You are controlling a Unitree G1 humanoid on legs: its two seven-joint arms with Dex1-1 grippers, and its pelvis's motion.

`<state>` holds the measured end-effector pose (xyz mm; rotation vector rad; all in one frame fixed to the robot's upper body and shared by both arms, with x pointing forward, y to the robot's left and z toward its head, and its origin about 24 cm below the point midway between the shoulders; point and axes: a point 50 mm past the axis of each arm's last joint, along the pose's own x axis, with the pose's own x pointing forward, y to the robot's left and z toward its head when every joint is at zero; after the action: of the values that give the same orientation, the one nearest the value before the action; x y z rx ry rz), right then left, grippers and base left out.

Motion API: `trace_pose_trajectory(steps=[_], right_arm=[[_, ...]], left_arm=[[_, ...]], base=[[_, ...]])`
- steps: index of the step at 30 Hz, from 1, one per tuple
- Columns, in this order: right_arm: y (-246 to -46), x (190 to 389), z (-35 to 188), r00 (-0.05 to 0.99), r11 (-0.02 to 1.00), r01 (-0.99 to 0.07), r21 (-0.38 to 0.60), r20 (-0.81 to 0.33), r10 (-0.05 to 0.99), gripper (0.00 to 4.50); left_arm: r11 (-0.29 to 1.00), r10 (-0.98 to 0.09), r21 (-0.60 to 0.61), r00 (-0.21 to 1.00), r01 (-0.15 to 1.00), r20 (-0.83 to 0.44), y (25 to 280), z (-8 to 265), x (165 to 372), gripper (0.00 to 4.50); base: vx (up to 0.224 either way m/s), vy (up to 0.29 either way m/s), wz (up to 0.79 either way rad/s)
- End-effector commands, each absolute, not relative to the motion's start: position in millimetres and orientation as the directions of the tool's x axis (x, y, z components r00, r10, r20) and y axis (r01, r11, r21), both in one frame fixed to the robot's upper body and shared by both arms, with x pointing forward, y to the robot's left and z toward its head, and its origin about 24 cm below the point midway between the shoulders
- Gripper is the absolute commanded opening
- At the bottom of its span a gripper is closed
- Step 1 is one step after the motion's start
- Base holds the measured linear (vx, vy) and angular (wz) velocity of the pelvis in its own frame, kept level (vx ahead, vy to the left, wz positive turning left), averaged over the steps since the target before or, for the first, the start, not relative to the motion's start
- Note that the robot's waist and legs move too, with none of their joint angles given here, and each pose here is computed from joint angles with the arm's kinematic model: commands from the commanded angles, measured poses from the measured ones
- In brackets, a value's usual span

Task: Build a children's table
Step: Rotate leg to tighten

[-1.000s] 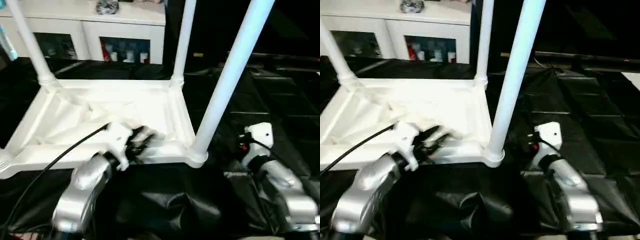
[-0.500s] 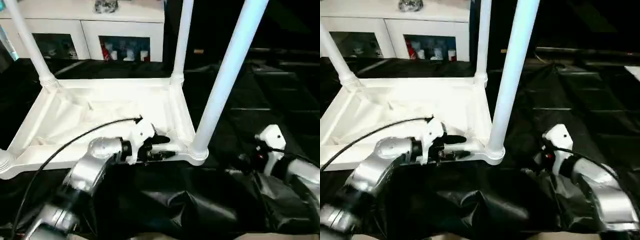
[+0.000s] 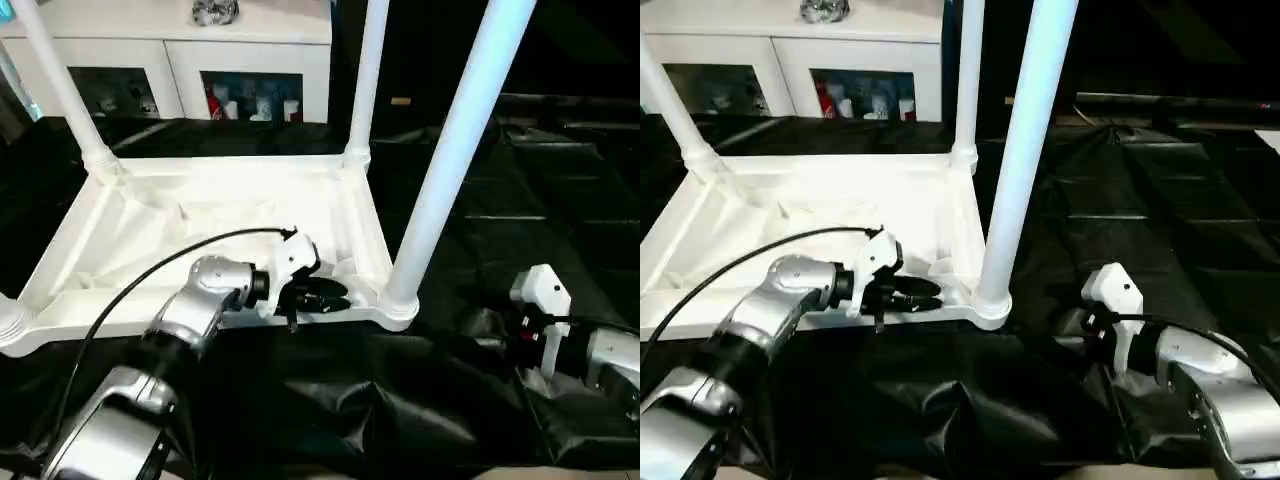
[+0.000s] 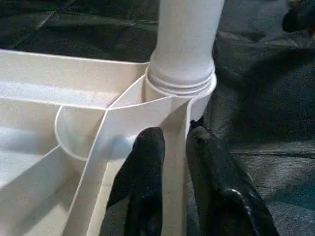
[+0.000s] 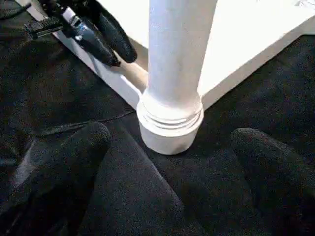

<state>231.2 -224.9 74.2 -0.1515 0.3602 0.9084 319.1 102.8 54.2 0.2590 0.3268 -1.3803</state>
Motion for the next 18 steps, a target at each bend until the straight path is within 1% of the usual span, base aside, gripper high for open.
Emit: trace_pose_trajectory(steps=[1, 4, 6, 9, 16, 18], right_arm=[[-223.4, 229.0, 76.9, 0.549, 0.597, -0.802, 0.018, -0.371, 0.749, 4.5], [-223.7, 227.7, 76.4, 0.547, 0.597, -0.802, 0.016, -0.379, 0.746, 4.5], [-223.5, 226.5, 75.9, 0.543, 0.594, -0.804, 0.017, -0.384, 0.747, 4.5], [-223.7, 225.7, 75.2, 0.541, 0.593, -0.805, 0.017, -0.389, 0.746, 4.5], [-224.5, 224.9, 72.1, 0.538, 0.593, -0.805, 0.015, -0.401, 0.741, 4.5], [-224.5, 224.9, 71.9, 0.538, 0.592, -0.806, 0.013, -0.403, 0.741, 4.5]], left_arm=[[0.144, -0.913, 0.005, 0.135, 0.99, -0.385, 101.3, 56.2, 321.4, 0.7], [0.138, -0.909, 0.013, 0.132, 0.99, -0.396, 101.3, 53.7, 323.1, 0.54], [0.113, -0.901, 0.014, 0.108, 0.994, -0.42, 101.7, 49.6, 322.1, 0.26], [0.092, -0.895, 0.008, 0.086, 0.996, -0.438, 102.7, 46.3, 320.9, 0.1], [0.086, -0.888, -0.002, 0.075, 0.996, -0.453, 106.3, 42.9, 321.3, 0.1], [0.084, -0.884, 0.012, 0.08, 0.996, -0.461, 107.2, 42.5, 321.5, 0.1]], base=[[0.0, 0.0, 0.0], [0.0, 0.0, 0.0], [0.0, 0.0, 0.0], [0.0, 0.0, 0.0], [0.0, 0.0, 0.0], [0.0, 0.0, 0.0]])
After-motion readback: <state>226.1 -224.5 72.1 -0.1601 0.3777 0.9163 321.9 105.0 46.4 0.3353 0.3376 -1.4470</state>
